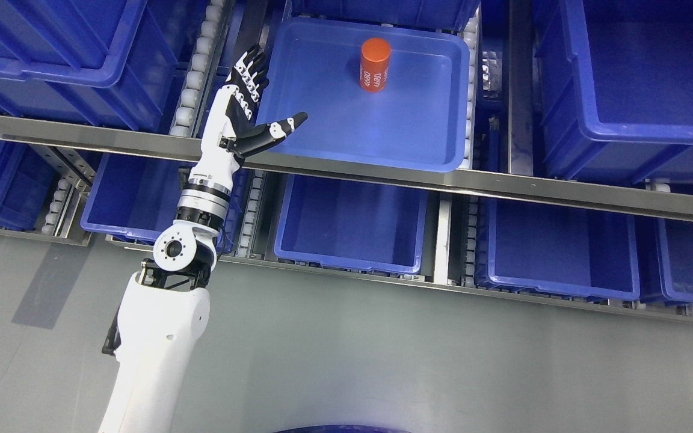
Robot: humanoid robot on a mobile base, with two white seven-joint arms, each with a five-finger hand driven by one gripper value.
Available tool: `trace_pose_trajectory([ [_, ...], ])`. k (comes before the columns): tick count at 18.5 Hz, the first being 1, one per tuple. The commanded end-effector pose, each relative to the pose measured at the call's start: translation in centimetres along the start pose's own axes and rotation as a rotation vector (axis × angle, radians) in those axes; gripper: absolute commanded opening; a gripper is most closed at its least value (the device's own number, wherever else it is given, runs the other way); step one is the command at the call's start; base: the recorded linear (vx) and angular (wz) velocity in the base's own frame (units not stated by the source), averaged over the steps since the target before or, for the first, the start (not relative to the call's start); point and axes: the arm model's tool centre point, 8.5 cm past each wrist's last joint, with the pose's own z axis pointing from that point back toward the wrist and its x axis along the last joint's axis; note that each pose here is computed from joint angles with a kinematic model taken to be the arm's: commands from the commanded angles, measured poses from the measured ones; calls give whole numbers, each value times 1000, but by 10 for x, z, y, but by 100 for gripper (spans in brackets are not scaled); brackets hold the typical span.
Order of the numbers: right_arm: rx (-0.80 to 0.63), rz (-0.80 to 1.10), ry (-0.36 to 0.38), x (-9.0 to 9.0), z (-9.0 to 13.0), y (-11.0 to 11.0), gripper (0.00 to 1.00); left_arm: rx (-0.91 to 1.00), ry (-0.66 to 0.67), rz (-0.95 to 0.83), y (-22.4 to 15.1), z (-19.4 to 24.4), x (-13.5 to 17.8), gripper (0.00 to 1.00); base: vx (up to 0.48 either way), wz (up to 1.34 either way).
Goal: Grab orange capacitor from left shelf to right desk
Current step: 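Reach the open left hand toward the orange capacitor in the blue bin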
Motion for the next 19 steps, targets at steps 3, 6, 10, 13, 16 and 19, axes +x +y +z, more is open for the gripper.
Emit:
trace_pose_trajectory([
  [3,-17,-10,-21,3,0,-11,100,-10,19,-17,3,1,-3,100,0,0],
  [6,-17,-10,-21,3,0,-11,100,-22,41,-30,2,-18,-3,100,0,0],
  [10,-17,-10,-21,3,0,-11,100,-145,144,-138,2,-66,-17,100,2,-6],
  [13,-17,-10,-21,3,0,-11,100,-219,211,-173,-16,-81,-32,100,24,-49],
  [16,-17,-10,-21,3,0,-11,100,-255,257,-197,-23,-88,-42,99,65,-124],
  [19,-17,-10,-21,3,0,-11,100,-271,304,-204,-25,-84,-57,98,98,-135],
])
